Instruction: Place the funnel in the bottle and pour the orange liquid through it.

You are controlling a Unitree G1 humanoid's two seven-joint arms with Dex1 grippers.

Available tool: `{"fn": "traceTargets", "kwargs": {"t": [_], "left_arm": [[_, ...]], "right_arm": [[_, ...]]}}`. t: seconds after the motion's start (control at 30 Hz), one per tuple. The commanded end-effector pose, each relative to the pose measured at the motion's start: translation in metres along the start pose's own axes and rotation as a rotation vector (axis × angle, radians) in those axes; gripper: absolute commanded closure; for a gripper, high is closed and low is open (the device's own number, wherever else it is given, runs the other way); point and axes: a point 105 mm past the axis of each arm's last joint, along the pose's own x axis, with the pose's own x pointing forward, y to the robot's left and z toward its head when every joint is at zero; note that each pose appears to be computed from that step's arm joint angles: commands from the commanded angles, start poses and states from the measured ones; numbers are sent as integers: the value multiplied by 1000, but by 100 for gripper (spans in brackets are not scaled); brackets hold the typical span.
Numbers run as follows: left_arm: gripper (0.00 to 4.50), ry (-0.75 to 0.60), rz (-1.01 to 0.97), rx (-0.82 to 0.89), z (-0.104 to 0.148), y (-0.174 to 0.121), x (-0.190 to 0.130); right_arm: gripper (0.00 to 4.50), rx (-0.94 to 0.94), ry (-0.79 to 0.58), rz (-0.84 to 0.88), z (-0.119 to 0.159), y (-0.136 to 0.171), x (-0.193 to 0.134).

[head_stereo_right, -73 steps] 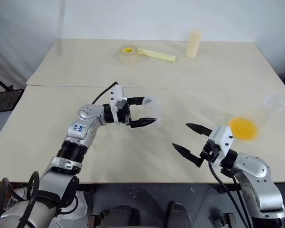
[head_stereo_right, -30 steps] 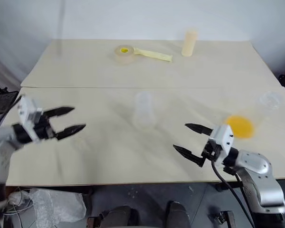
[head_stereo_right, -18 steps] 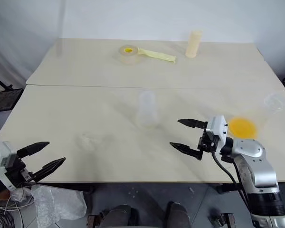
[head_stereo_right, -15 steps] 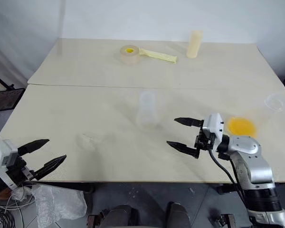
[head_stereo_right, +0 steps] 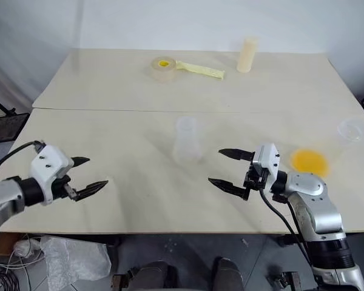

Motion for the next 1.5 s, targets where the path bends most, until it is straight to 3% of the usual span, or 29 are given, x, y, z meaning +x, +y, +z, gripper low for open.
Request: {"fn": "traceTargets", "kwargs": {"t": [0.03, 0.43, 0.6, 0.97, 1.3, 1.5], "left_arm": [[48, 60, -8, 56, -5, 7, 6], [441, 7, -21, 91, 9, 25, 21], [446, -56, 4, 58, 25, 34, 13], [446, -428, -75, -167, 112, 40, 3], [446, -526, -264, -389, 170, 39, 38], [446, -439, -418, -516, 195, 31, 52]], "right_arm": [[0, -44, -26, -44, 12, 1, -4], [0, -40, -20, -97, 9, 6, -13], [0, -37, -21, -104, 6, 7, -15], [0, -54, -74, -87, 20, 2, -12], [0, -82, -115, -94, 29, -2, -1], [0, -89, -118, -112, 29, 0, -1]]}}
